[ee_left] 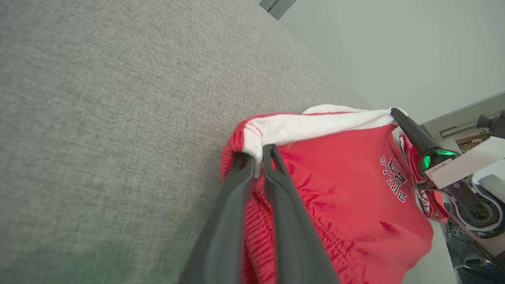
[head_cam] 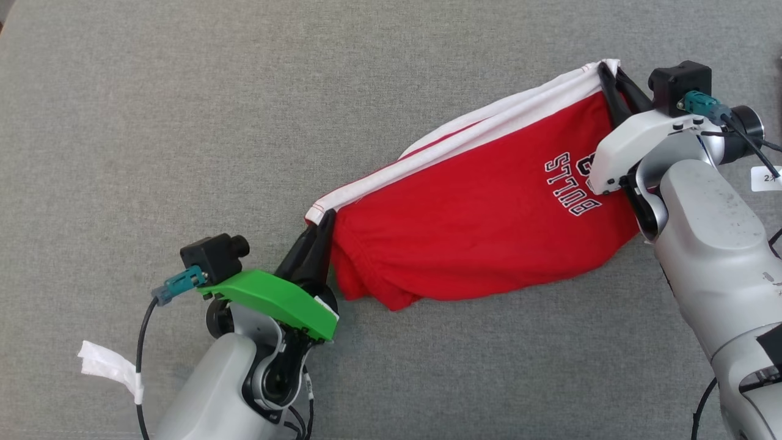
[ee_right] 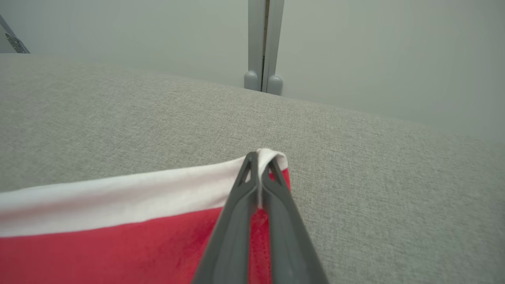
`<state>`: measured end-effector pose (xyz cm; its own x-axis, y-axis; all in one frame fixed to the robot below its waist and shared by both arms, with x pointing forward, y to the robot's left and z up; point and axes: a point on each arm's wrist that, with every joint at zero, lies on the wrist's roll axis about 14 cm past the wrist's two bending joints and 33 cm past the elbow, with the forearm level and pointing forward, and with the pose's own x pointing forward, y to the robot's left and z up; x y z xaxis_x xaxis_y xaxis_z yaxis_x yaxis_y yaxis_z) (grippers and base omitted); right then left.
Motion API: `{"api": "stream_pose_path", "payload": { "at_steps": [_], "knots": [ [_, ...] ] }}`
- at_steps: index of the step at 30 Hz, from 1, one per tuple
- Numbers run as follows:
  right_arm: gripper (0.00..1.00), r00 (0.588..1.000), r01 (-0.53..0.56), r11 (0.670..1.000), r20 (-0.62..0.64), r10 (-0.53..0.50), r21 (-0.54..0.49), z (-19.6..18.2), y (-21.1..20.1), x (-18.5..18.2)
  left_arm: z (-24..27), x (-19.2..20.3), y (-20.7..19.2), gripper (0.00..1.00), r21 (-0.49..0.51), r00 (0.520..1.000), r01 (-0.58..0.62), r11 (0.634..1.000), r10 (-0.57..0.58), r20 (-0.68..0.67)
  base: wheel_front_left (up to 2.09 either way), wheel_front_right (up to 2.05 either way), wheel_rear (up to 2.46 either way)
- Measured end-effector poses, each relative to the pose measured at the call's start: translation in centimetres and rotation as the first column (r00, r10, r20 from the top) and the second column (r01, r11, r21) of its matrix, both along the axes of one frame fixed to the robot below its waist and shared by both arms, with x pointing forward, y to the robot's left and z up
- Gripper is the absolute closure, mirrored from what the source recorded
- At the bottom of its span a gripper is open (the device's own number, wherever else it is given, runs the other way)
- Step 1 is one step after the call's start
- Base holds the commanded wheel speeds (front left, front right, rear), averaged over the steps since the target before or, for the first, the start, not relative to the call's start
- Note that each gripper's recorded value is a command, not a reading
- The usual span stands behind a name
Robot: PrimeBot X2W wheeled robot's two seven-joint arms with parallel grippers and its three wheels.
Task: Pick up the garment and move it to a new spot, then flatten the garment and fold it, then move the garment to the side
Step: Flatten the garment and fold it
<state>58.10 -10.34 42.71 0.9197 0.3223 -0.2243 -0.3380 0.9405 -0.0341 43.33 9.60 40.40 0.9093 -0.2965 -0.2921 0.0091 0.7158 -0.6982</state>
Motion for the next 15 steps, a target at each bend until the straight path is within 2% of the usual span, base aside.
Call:
{"api": "stream_pose_path", "payload": {
  "at_steps": [1, 8, 15],
  "knots": [
    [0.0, 1.0, -0.001, 1.0, -0.001, 0.001, -0.001, 0.0, 0.0, 0.0, 0.1, 0.0, 0.1, 0.0, 0.004, 1.0, -0.004, 1.0, 0.004, 0.008, 0.0, 0.0, 0.0],
    [0.0, 1.0, 0.001, 1.0, 0.016, -0.001, -0.003, 1.2, -0.1, 0.2, 1.6, -0.3, 3.2, 0.0, 0.095, 0.992, -0.086, 0.992, 0.076, 0.099, 0.0, 0.0, 0.0],
    [0.0, 0.998, -0.001, 1.0, 0.059, 0.002, -0.02, 3.4, -0.8, 0.2, 3.7, -2.0, 7.2, 0.0, 0.195, 0.965, -0.212, 0.958, 0.173, 0.197, 0.0, 0.0, 0.0]
  ]
}}
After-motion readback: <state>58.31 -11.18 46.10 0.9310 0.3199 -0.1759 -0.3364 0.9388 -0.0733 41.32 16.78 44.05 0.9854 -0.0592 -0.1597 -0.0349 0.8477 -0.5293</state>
